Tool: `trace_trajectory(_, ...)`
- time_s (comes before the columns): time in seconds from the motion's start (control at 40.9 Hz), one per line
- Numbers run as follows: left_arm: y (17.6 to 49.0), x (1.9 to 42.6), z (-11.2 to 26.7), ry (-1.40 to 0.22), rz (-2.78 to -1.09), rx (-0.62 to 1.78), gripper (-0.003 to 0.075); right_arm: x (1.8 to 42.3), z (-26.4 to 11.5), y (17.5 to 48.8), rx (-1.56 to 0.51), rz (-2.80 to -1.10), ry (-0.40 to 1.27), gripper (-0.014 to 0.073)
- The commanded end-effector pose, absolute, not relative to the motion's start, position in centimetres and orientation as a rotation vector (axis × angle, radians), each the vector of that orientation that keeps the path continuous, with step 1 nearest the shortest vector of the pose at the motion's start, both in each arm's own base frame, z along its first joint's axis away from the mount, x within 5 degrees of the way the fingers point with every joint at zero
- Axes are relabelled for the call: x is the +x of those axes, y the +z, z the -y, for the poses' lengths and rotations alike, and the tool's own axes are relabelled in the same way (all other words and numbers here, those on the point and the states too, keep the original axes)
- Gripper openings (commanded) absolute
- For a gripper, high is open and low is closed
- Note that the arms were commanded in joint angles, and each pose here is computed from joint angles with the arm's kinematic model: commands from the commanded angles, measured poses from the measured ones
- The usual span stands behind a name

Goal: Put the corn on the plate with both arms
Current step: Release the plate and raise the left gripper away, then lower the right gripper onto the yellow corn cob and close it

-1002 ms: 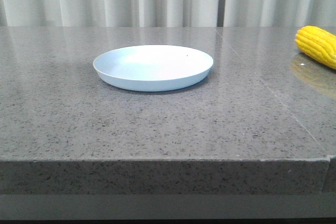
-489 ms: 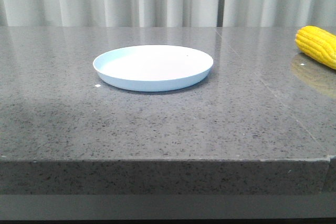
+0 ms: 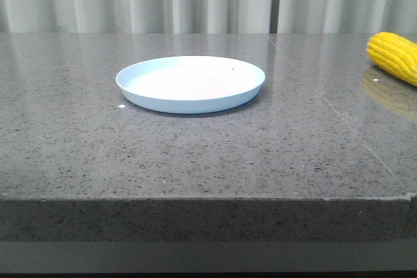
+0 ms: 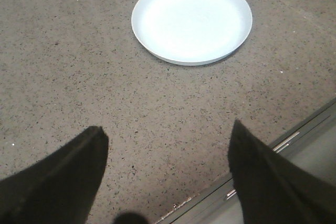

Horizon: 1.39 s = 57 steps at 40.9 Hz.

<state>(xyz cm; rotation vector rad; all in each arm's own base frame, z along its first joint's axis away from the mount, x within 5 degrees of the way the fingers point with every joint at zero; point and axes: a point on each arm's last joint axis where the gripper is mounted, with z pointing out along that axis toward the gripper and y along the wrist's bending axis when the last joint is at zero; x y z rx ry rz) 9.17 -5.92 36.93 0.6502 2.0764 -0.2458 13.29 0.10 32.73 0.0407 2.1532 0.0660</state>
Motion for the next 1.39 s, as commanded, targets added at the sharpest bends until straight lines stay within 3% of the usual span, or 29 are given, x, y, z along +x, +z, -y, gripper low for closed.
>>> trace_trajectory(0.0, 38.2, 9.2, 6.2, -0.293, -1.995, 0.629, 0.0472, 14.4, 0.1, 34.5, 0.034, -2.065, 0.042, 0.0648)
trace_trajectory(0.171, 38.2, 9.2, 6.2, -0.293, -1.995, 0.629, 0.0472, 17.3, 0.3, 35.8, 0.024, -2.127, 0.023, 0.0648)
trace_trajectory(0.562, 38.2, 9.2, 6.2, -0.293, -1.995, 0.629, 0.0472, 27.8, 1.3, 36.4, 0.043, -2.334, 0.016, 0.0643)
trace_trajectory(0.978, 38.2, 9.2, 6.2, -0.293, -1.995, 0.629, 0.0472, 37.5, 1.8, 32.8, 0.048, -2.446, 0.023, 0.0644)
trace_trajectory(1.369, 38.2, 9.2, 6.2, -0.293, -1.995, 0.629, 0.0472, 40.7, 2.0, 29.6, 0.051, -2.502, 0.026, 0.0639)
